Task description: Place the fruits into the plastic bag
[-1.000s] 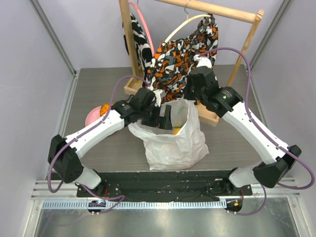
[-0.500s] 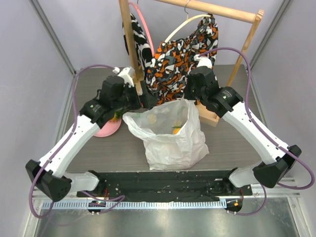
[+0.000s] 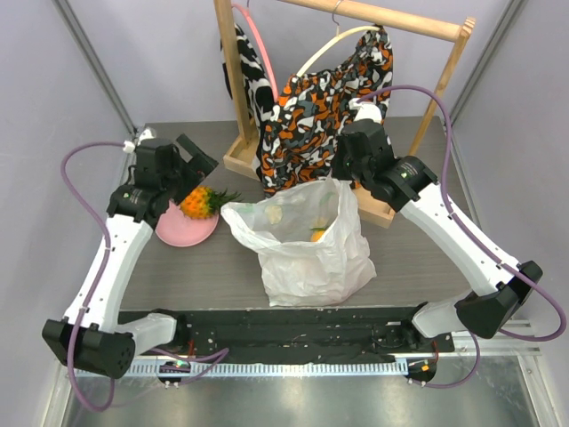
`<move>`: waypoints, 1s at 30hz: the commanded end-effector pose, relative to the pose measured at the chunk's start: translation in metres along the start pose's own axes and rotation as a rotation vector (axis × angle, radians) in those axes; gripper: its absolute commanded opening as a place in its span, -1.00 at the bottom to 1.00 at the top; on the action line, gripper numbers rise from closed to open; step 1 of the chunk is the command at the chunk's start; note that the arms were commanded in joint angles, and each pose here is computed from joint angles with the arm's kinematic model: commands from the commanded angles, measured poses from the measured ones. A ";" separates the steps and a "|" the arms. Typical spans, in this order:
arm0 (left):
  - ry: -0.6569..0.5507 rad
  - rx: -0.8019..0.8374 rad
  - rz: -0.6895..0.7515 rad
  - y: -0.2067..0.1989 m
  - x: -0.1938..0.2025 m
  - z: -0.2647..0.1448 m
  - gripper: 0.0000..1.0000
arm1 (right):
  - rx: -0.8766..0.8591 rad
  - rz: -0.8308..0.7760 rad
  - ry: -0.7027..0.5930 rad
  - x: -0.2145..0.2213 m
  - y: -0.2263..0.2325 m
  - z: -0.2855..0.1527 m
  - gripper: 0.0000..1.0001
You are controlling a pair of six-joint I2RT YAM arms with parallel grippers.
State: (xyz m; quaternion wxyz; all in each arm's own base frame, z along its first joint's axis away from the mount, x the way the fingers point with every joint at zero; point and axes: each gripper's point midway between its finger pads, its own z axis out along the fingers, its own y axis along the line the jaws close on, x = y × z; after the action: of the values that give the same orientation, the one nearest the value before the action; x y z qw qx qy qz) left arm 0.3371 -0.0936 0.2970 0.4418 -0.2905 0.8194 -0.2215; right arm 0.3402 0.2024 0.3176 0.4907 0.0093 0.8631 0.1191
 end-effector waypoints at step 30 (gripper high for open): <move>0.036 -0.219 -0.508 0.083 0.077 0.161 0.99 | 0.073 -0.033 -0.115 -0.043 -0.008 -0.001 -0.96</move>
State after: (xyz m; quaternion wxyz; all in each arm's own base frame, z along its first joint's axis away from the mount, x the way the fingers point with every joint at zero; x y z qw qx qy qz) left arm 0.3811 -0.0950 0.0878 0.2829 -0.5358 0.7716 -0.1938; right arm 0.3538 0.1965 0.3261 0.5080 0.0048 0.8570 0.0859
